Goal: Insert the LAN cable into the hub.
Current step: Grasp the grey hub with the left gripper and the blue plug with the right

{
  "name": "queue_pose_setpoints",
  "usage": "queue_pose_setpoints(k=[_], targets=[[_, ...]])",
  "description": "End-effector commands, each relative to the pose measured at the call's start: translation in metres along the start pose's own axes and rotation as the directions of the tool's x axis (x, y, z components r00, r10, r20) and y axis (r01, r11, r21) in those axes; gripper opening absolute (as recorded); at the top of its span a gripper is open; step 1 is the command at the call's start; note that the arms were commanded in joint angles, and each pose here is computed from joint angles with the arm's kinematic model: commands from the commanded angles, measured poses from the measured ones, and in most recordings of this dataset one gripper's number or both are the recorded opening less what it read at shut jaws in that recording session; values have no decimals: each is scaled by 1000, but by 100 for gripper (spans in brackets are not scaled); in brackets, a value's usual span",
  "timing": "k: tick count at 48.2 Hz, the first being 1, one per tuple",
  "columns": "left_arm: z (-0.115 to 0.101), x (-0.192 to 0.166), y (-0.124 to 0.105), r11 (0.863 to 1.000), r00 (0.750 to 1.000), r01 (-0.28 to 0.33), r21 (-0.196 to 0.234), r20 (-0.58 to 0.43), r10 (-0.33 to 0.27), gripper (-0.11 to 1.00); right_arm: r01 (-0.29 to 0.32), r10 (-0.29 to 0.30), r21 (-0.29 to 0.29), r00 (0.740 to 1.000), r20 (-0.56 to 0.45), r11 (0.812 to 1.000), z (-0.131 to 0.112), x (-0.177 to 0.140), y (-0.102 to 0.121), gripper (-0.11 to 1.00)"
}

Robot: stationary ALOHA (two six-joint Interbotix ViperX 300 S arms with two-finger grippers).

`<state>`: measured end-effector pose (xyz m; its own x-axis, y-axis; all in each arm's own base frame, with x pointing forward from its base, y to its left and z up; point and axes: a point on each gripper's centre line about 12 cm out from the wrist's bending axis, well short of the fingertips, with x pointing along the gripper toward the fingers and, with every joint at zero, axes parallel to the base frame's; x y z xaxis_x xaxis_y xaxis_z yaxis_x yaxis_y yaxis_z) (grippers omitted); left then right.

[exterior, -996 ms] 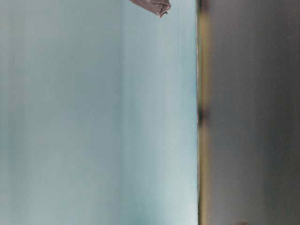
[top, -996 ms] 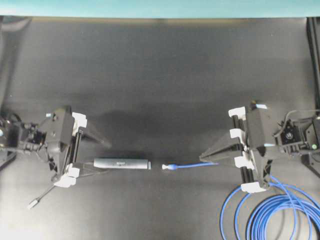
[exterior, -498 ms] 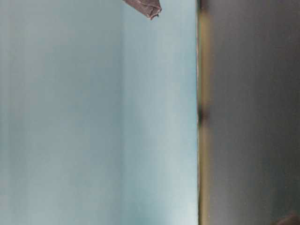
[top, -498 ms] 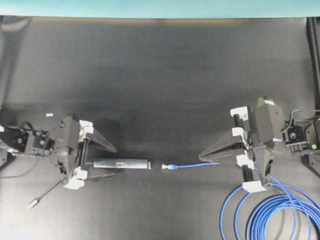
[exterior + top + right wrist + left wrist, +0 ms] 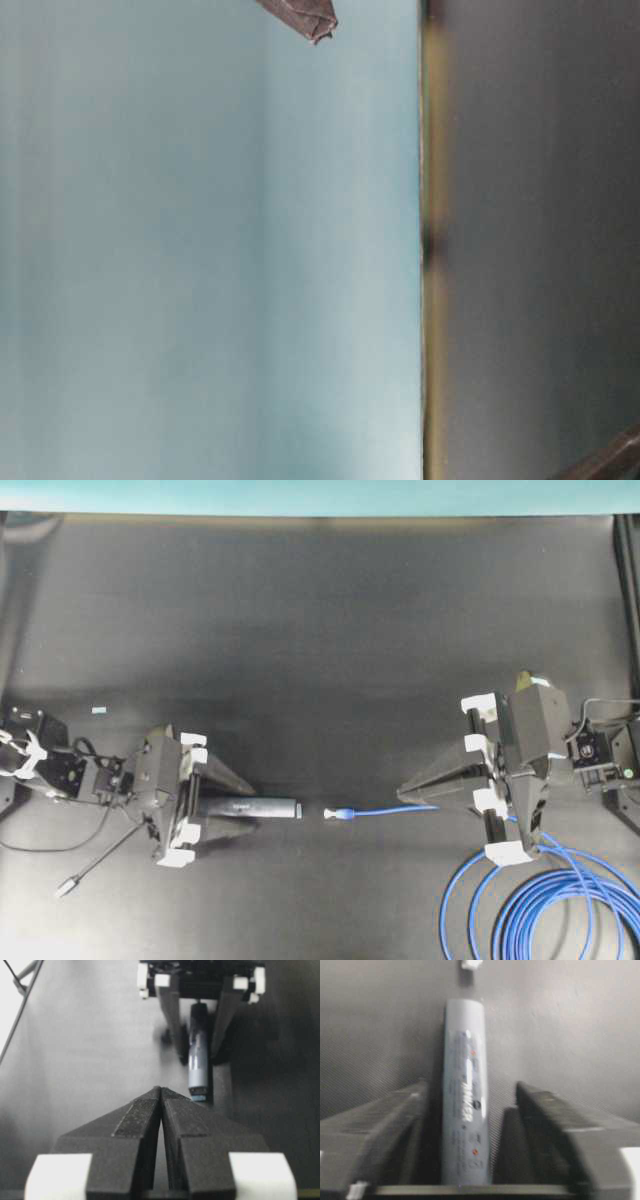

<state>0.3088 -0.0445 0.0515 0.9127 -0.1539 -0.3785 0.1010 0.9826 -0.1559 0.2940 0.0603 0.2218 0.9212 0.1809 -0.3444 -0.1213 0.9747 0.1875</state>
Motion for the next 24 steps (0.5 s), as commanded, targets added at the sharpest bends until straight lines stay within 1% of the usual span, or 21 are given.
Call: queue_pose_setpoints(k=[1, 3, 4, 7, 11, 16, 20, 24], targets=[[5, 1, -4, 1000, 1000, 13, 14, 10, -13, 38, -5, 4, 19, 1000, 12, 1000, 2, 0, 1, 3], [7, 1, -4, 1000, 1000, 12, 15, 15, -12, 28, -5, 5, 24, 1000, 5, 1000, 0, 0, 1, 5], [9, 1, -4, 1000, 1000, 10, 14, 17, -11, 28, -5, 5, 27, 1000, 5, 1000, -1, -1, 1, 6], [13, 1, -2, 1000, 1000, 1, 14, 9, -1, 28, -1, 1, 31, 1000, -5, 1000, -5, -1, 0, 11], [20, 1, 1, 1000, 1000, -16, 2, -15, 16, 28, 1, 0, 32, 1000, -17, 999, -11, -2, -1, 19], [35, 2, 4, 999, 998, -40, -17, -56, 39, 28, 4, -3, 30, 1000, -29, 1000, -16, -2, -2, 34], [52, 2, 7, 997, 991, -70, -38, -120, 65, 28, 7, -6, 30, 999, -40, 1000, -21, -1, -3, 48], [67, -1, 7, 995, 978, -94, -34, -189, 86, 28, 11, -10, 29, 999, -51, 1000, -28, 4, -5, 58]])
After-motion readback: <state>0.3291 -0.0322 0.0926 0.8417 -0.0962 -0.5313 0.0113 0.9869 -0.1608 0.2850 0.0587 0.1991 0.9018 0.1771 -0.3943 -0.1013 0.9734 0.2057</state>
